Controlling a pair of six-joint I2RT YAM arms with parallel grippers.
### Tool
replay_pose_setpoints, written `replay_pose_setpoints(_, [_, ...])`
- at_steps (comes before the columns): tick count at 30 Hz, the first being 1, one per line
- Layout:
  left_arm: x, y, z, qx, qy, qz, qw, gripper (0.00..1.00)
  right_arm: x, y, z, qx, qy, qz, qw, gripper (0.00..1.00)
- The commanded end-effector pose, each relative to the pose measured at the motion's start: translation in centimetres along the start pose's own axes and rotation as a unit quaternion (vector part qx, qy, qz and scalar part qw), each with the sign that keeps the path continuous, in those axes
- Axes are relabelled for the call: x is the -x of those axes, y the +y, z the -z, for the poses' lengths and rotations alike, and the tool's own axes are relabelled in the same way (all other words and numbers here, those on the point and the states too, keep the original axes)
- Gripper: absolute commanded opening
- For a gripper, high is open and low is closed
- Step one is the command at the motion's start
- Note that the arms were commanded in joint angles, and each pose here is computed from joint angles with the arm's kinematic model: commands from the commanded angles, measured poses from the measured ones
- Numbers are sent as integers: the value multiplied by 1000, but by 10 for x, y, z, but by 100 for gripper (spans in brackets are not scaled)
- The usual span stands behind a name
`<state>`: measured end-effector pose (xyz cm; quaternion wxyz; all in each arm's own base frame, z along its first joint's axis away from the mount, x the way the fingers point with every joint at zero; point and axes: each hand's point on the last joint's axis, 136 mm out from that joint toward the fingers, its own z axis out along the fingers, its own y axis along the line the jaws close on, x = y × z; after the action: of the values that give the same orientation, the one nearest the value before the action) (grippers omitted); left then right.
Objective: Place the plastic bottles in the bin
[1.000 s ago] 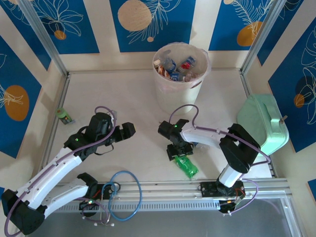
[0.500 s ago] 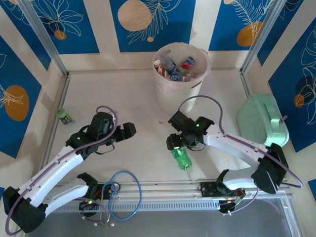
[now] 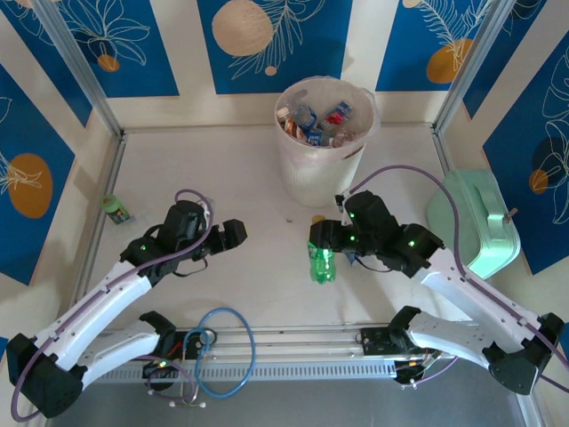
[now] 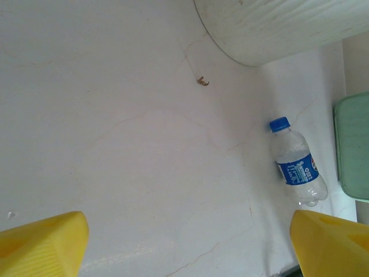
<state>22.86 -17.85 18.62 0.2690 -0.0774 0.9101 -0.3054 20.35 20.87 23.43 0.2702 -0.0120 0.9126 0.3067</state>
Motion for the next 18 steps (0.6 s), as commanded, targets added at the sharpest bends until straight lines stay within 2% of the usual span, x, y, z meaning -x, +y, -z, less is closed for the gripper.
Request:
replay_pose_setpoints(1, [5, -3, 2, -10, -7, -3, 1000, 90, 35, 33, 31, 56, -61, 6, 997, 52])
replay_pose_setpoints(5, [3, -2, -2, -12, -3, 1, 1000, 90, 75, 63, 66, 98, -126, 34, 987, 52])
replay_pose_setpoints(11, [-1, 0, -5, -11, 4, 4, 1000, 90, 160, 95, 112, 130, -231, 58, 963, 53])
replay_pose_setpoints(14, [1, 0, -2, -11, 0, 2, 1000, 90, 206, 100, 127, 129, -283, 56, 949, 53])
replay_pose_setpoints(18, [0, 1, 0, -8, -1, -1, 1000, 90, 262, 97, 132, 128, -318, 37, 939, 53])
